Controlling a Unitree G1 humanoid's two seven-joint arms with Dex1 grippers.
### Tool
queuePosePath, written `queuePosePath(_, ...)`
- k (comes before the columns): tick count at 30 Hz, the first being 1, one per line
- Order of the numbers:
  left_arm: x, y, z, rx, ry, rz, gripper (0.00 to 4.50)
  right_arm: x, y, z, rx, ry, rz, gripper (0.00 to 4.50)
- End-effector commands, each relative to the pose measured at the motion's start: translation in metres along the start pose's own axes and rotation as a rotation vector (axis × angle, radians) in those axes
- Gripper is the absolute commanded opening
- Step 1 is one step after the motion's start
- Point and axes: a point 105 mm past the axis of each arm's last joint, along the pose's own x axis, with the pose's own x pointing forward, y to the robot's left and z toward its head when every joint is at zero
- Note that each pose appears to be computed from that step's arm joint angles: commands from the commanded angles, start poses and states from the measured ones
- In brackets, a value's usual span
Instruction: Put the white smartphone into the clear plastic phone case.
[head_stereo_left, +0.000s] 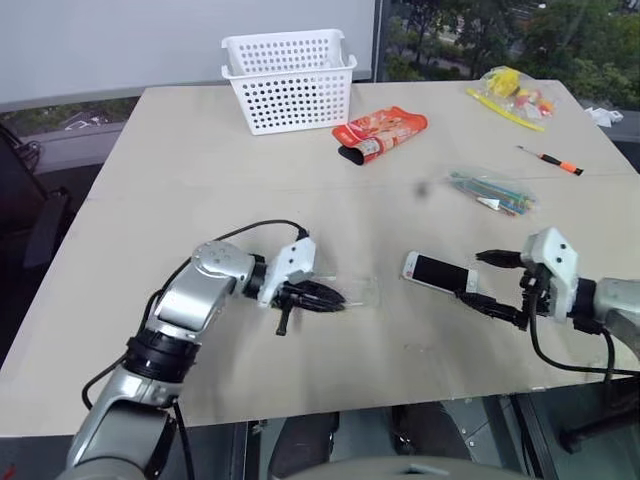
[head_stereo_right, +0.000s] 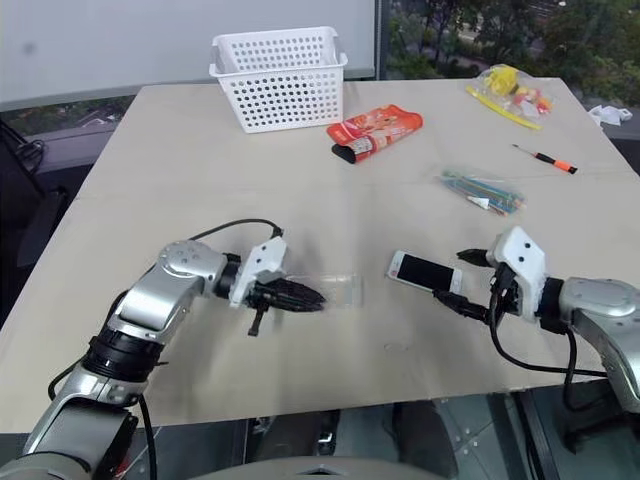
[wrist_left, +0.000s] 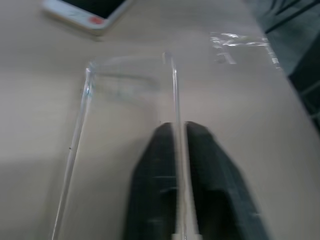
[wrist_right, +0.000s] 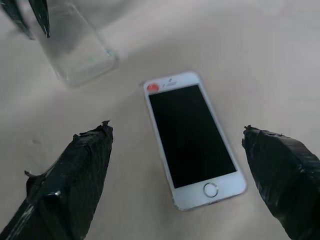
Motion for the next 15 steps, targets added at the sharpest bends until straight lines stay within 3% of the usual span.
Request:
queuePosePath(1,0.002,0.0,0.011,0.057,-0.015,-0.001,2.17,0.005,-0.012,-0.003,-0.051,0.023,0.023,4.5)
queuePosePath(6,-0.007,0.014,0.013,0.093,-0.007,0.102,4.49,0.018,-0.023,-0.016,-0.074,0.078,0.069,4.5)
queuePosePath(11,-0.025,0.017,0.022,0.085,-0.014,0.167,4.49,0.027,-0.036,-0.031,-0.071,0.144,0.07,4.5)
queuePosePath(15,-0.04,0.012,0.031,0.058,-0.016,0.201,4.49,0.029,-0.03,-0.046,-0.06,0.226,0.142,4.5)
